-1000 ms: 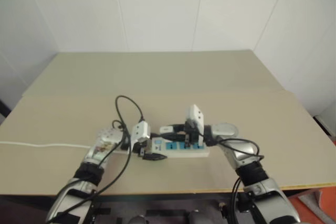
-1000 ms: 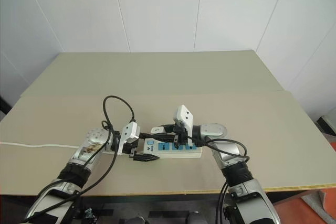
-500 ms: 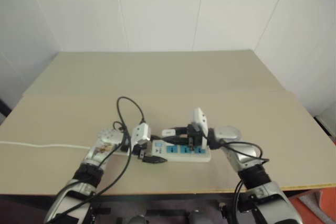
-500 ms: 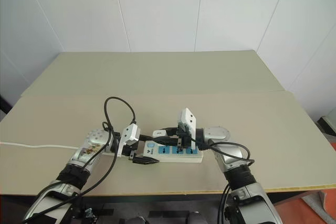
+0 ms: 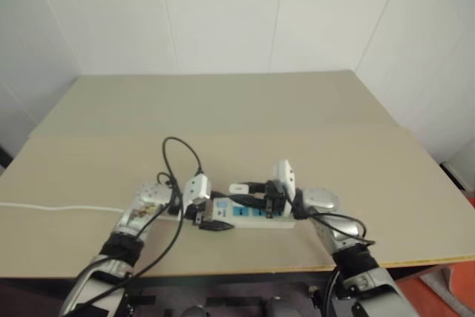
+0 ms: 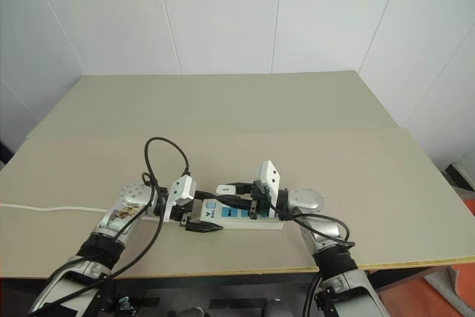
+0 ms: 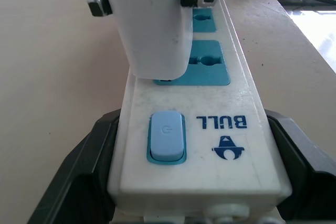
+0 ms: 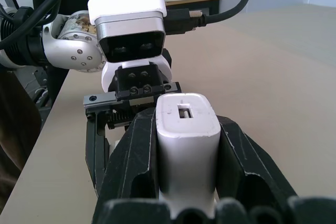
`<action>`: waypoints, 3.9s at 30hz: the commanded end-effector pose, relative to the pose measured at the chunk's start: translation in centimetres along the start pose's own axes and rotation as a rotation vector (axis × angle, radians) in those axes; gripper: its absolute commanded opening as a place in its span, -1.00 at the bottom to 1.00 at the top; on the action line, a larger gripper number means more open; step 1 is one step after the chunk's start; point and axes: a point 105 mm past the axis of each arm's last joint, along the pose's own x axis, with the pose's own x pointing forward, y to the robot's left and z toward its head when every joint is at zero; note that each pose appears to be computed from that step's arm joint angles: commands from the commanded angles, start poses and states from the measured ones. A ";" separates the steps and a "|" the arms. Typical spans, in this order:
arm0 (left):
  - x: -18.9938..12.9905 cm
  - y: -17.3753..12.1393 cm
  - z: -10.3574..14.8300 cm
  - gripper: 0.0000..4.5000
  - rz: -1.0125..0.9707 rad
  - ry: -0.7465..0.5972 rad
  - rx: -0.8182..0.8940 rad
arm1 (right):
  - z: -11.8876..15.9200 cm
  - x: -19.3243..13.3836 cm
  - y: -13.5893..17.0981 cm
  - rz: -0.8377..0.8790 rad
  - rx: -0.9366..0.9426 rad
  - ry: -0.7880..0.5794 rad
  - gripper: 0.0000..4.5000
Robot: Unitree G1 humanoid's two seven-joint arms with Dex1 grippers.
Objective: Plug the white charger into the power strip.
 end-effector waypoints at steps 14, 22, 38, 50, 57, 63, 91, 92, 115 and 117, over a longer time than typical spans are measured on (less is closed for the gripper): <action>-1.1 -1.1 -2.0 0.47 0.001 0.076 -0.057 | -1.4 -1.7 -0.8 -0.052 0.001 0.045 -0.48; -1.5 -1.7 -2.3 0.47 0.005 0.087 -0.064 | -3.3 -4.9 -1.2 -0.084 0.007 0.146 -0.48; -1.3 -1.7 -2.2 0.47 0.007 0.088 -0.061 | -3.4 -2.7 -0.7 0.036 -0.041 0.192 -0.48; -0.8 -1.8 -2.1 0.47 0.018 0.074 -0.057 | -4.4 -3.1 -0.2 0.046 -0.022 0.230 -0.48; -1.4 -2.2 -2.5 0.47 0.024 0.086 -0.069 | -5.9 -5.3 -0.3 -0.009 0.007 0.279 -0.48; -1.5 -2.2 -2.5 0.47 0.020 0.089 -0.067 | -6.2 -5.3 -0.3 -0.009 0.005 0.286 -0.48; -0.6 -1.8 0.1 0.98 0.042 -0.048 -0.075 | 0.2 -5.9 -1.4 0.007 -0.078 0.200 1.00; -0.8 -1.8 0.4 0.98 0.045 -0.058 -0.066 | 0.6 -6.2 -1.4 0.003 -0.089 0.198 1.00; -9.8 -2.3 4.0 0.98 0.251 -0.048 -0.045 | 5.1 -16.9 -1.0 -0.366 -0.163 0.302 1.00; -10.5 -2.4 4.0 0.98 0.288 -0.039 -0.047 | 5.4 -18.0 -0.5 -0.399 -0.142 0.301 1.00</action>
